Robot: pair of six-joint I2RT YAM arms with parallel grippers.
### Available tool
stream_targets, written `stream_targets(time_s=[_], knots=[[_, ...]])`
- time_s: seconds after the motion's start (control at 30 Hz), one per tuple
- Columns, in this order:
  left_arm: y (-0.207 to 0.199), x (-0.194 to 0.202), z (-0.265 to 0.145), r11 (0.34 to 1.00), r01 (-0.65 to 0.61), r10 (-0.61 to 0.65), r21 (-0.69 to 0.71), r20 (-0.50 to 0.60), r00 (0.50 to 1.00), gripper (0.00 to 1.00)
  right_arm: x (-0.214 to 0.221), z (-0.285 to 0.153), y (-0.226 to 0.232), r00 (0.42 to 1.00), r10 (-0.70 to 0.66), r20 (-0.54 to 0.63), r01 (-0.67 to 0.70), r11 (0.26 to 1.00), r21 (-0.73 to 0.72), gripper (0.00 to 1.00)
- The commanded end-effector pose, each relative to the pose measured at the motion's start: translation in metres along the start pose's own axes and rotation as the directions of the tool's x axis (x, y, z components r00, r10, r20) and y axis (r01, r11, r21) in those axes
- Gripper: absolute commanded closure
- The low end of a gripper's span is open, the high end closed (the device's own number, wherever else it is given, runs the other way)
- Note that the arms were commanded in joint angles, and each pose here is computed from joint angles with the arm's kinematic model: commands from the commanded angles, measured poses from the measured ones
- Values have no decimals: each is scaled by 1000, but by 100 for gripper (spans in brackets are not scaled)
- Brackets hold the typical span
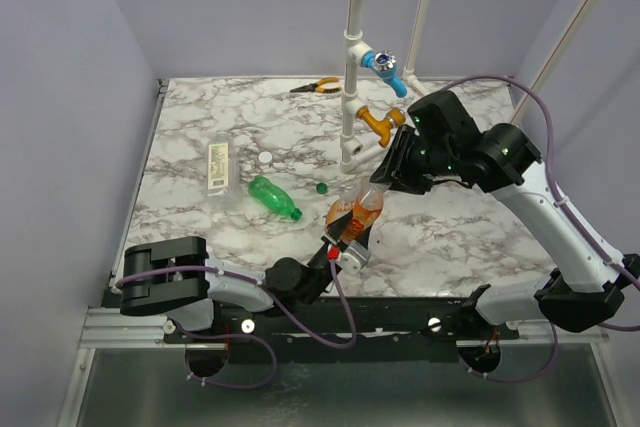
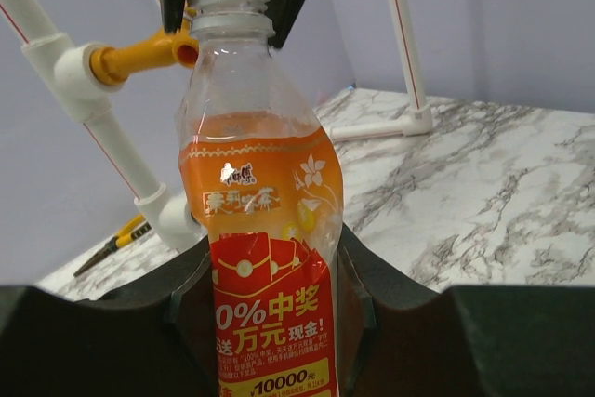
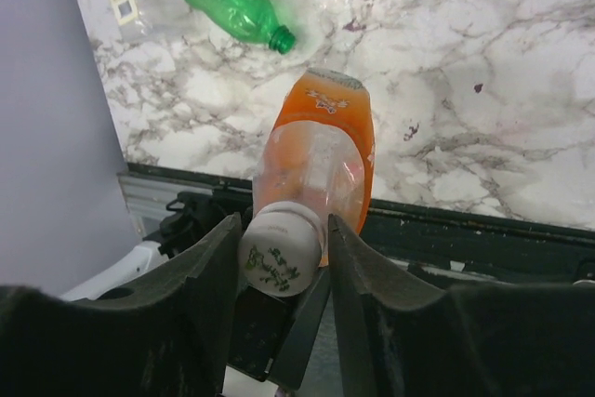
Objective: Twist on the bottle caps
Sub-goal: Screw the bottle cap onto the plastic bottle.
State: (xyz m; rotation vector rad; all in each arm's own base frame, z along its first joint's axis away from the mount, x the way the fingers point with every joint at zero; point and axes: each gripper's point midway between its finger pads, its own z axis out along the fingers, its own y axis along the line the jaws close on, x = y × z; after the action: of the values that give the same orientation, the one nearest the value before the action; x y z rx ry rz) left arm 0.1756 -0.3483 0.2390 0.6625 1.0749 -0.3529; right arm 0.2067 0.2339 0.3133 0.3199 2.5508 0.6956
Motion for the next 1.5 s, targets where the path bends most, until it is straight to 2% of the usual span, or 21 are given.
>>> stream_targets(time_s=[0.0, 0.3, 0.6, 0.8, 0.93, 1.07, 1.27, 1.47], knots=[[-1, -63, 4, 993, 112, -120, 49, 219, 968, 100, 27, 6, 9, 990, -13, -142, 10, 1000, -20, 55], [-6, -43, -1, 985, 165, -170, 49, 164, 972, 100, 19, 0, 10, 994, -25, -107, 23, 1000, -16, 46], [-7, -29, -8, 976, 212, -216, 45, 131, 968, 100, 13, -8, 11, 996, -58, -69, 56, 998, -40, 24], [-4, -24, -12, 972, 234, -236, 31, 121, 964, 100, 10, -17, 7, 994, -102, -31, 100, 993, -58, 18], [-3, -21, -14, 968, 250, -252, 31, 117, 961, 100, 2, -22, -7, 987, -160, 32, 161, 987, -26, 17], [-4, -21, -16, 964, 262, -265, 37, 116, 957, 100, 0, -26, -6, 962, -265, 61, 269, 961, -66, 20], [-7, -23, -20, 957, 279, -286, 77, 112, 952, 100, 4, -24, -9, 910, -414, 37, 416, 907, -74, 29], [-11, -27, -26, 948, 291, -305, 129, 109, 946, 100, 10, -22, -8, 871, -492, 1, 489, 866, -106, 33]])
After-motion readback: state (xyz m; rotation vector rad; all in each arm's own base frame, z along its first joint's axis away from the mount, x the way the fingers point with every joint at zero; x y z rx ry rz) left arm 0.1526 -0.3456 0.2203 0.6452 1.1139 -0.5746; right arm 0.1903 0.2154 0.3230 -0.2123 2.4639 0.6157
